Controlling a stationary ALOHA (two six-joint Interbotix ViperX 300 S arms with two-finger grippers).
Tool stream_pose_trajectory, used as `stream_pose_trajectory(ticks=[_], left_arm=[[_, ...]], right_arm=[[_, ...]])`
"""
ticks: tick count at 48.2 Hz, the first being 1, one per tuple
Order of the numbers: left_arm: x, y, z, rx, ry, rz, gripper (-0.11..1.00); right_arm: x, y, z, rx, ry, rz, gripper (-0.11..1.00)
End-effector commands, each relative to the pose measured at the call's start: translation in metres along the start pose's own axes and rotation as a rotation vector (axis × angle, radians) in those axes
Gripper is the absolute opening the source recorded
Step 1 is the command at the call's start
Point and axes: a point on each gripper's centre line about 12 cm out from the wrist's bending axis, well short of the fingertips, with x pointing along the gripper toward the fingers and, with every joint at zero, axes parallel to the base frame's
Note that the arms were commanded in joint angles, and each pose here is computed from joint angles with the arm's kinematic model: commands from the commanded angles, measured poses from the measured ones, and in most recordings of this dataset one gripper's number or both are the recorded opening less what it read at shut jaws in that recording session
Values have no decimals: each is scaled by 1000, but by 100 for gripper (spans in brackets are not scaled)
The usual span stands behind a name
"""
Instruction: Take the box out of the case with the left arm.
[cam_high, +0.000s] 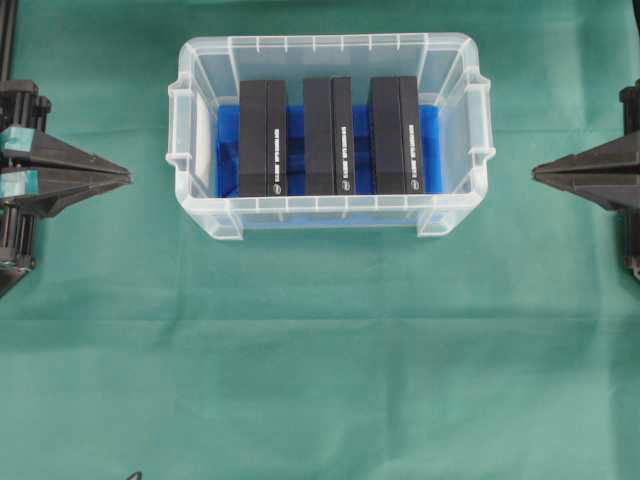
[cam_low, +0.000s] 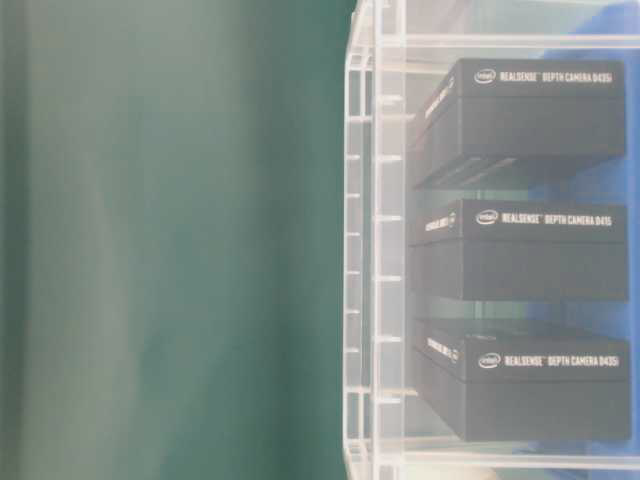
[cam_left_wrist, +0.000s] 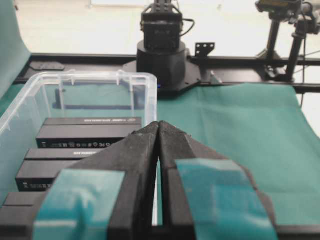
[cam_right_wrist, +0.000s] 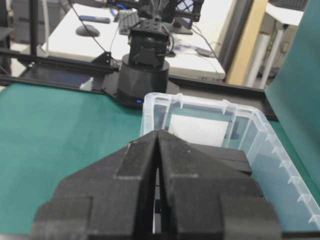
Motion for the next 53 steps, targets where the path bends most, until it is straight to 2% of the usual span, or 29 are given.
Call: stream_pose_trajectory(ticks=[1, 14, 20, 24, 31, 40, 48, 53], left_arm=[[4, -1, 10, 14, -23, -8, 1], [4, -1, 15, 5, -18, -8, 1], [4, -1, 14, 4, 12, -6, 1], [3, -1, 20, 4, 17, -6, 1], [3, -1, 52, 6, 9, -6, 1], [0, -1, 102, 9, 35, -6, 1], [-2, -1, 127, 8, 92, -3, 1], [-3, -1, 132, 8, 113, -2, 1]], right_arm=[[2, 0, 4, 11, -9, -1, 2], [7, 0, 4, 12, 121, -1, 2], [5, 0, 10, 15, 114, -2, 2], [4, 0, 14, 17, 100, -2, 2], [3, 0, 18, 17, 94, -2, 2], [4, 0, 25, 17, 98, -1, 2], [6, 0, 35, 17, 127, -2, 2], [5, 0, 33, 17, 156, -2, 2]])
